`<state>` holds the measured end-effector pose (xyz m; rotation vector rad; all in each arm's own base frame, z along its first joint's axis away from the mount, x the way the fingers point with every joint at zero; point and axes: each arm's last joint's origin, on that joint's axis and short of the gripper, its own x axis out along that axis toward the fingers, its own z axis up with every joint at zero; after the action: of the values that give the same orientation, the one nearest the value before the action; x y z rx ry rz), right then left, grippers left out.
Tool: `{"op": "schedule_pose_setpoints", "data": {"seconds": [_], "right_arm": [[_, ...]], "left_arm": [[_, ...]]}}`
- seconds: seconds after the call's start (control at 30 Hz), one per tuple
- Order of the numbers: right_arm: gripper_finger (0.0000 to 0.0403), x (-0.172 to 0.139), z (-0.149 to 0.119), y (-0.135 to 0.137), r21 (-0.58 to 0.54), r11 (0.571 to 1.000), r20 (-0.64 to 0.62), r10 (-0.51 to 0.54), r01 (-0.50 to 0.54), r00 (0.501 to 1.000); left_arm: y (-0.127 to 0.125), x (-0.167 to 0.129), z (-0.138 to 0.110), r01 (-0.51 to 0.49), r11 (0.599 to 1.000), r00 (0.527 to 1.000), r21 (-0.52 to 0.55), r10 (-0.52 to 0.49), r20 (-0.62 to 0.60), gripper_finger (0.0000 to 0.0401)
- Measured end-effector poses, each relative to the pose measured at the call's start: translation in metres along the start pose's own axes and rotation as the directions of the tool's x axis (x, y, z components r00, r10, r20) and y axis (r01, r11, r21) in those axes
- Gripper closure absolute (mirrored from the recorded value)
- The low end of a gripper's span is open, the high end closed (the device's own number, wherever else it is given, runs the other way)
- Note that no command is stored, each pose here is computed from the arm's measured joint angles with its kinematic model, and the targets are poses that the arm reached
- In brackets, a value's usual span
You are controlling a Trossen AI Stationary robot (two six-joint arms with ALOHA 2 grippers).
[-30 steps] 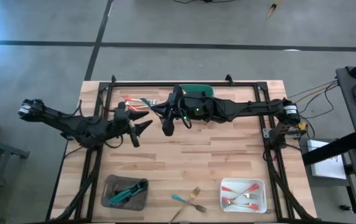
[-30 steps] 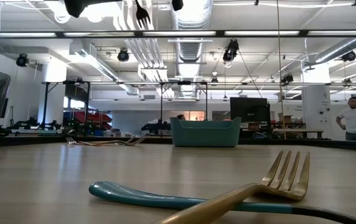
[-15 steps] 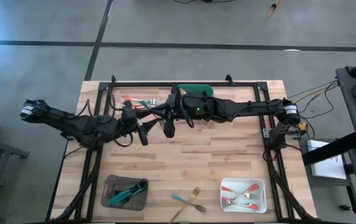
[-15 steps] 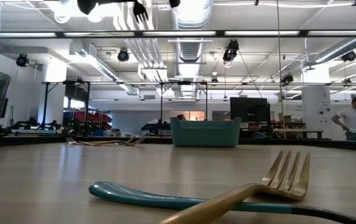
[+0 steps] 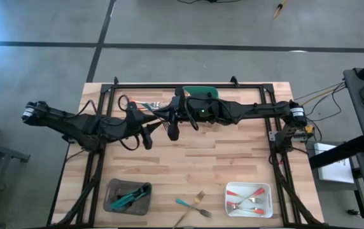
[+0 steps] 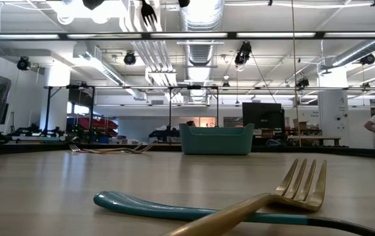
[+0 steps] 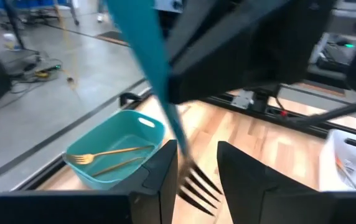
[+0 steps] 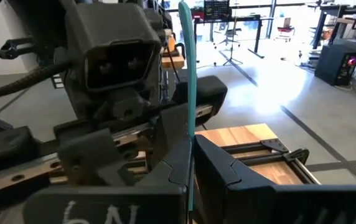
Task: Sort silverware by color (type)
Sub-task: Put the blue fork into the black bin
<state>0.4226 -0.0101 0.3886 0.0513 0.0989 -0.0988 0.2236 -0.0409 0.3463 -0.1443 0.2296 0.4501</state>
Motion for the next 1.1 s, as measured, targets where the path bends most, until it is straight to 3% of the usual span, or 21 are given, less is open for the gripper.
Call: {"op": "schedule_pose_setpoints", "data": {"seconds": [0.27, 0.47, 0.83, 1.1], "right_arm": [[0.0394, 0.000, 0.000, 0.000, -0.002, 1.000, 0.000, 0.000, 0.000, 1.000], [0.0394, 0.000, 0.000, 0.000, -0.003, 1.000, 0.000, 0.000, 0.000, 1.000], [0.0391, -0.004, 0.004, -0.006, 0.033, 0.999, -0.007, -0.011, 0.011, 1.000], [0.0318, -0.026, 0.010, -0.015, 0.036, 0.999, -0.114, -0.029, 0.033, 0.993]], "left_arm": [[0.000, 0.004, -0.002, -0.004, 1.000, 1.000, -0.002, 0.004, -0.012, 0.0319], [0.004, 0.005, 0.000, -0.042, 0.998, 0.999, -0.037, 0.042, -0.001, 0.0393], [0.008, -0.001, 0.004, -0.046, 0.991, 0.999, -0.125, 0.042, -0.031, 0.0401], [0.014, -0.016, 0.020, -0.066, 0.995, 0.990, -0.071, 0.056, -0.131, 0.0401]]}}
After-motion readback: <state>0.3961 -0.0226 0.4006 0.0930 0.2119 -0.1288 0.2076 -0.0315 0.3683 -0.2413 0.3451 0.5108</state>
